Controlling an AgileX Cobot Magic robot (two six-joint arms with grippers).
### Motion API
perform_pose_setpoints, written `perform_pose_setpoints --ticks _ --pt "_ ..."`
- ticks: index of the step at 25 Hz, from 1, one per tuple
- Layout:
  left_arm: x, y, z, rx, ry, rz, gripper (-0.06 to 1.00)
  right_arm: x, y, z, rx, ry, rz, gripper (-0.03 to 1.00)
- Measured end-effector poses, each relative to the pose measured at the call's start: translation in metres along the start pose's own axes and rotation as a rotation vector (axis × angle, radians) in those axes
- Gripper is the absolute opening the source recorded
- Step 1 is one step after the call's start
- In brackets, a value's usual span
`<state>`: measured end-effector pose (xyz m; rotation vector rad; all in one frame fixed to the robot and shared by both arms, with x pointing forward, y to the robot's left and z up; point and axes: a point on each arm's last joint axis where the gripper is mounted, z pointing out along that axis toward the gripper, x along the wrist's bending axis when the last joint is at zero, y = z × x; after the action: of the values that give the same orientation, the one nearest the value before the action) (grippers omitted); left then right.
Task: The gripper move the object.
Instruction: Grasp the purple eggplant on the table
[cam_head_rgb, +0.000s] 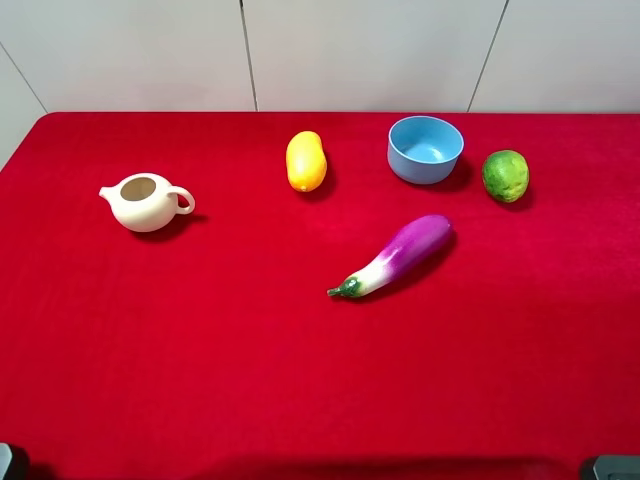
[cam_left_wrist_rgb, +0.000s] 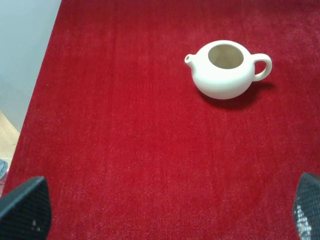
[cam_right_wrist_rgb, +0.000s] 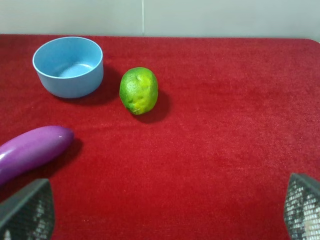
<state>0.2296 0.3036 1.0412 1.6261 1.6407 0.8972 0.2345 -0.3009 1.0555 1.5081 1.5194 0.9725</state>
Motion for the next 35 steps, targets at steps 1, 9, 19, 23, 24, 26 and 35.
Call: perform_pose_setpoints --ticks 1,9,19,23,24,26,35 --pt "0.0 0.0 0.0 0.0 0.0 0.0 0.96 0.0 0.0 0.0 0.0 0.0 0.0 0.69" --pt "0.0 0.0 0.0 0.0 0.0 0.0 0.96 0.0 0.0 0.0 0.0 0.0 0.0 0.69" --pt "0.0 0.0 0.0 0.0 0.0 0.0 0.96 0.0 0.0 0.0 0.0 0.0 0.0 0.69" --pt "0.0 0.0 0.0 0.0 0.0 0.0 0.96 0.0 0.0 0.0 0.0 0.0 0.0 0.69" --pt "0.0 0.0 0.0 0.0 0.0 0.0 0.96 0.0 0.0 0.0 0.0 0.0 0.0 0.69" --pt "0.0 0.003 -0.001 0.026 0.0 0.0 0.96 0.0 0.0 0.0 0.0 0.0 0.0 0.69" --pt "-0.001 0.055 0.008 0.195 -0.011 0.014 0.95 0.0 0.0 0.0 0.0 0.0 0.0 0.69"
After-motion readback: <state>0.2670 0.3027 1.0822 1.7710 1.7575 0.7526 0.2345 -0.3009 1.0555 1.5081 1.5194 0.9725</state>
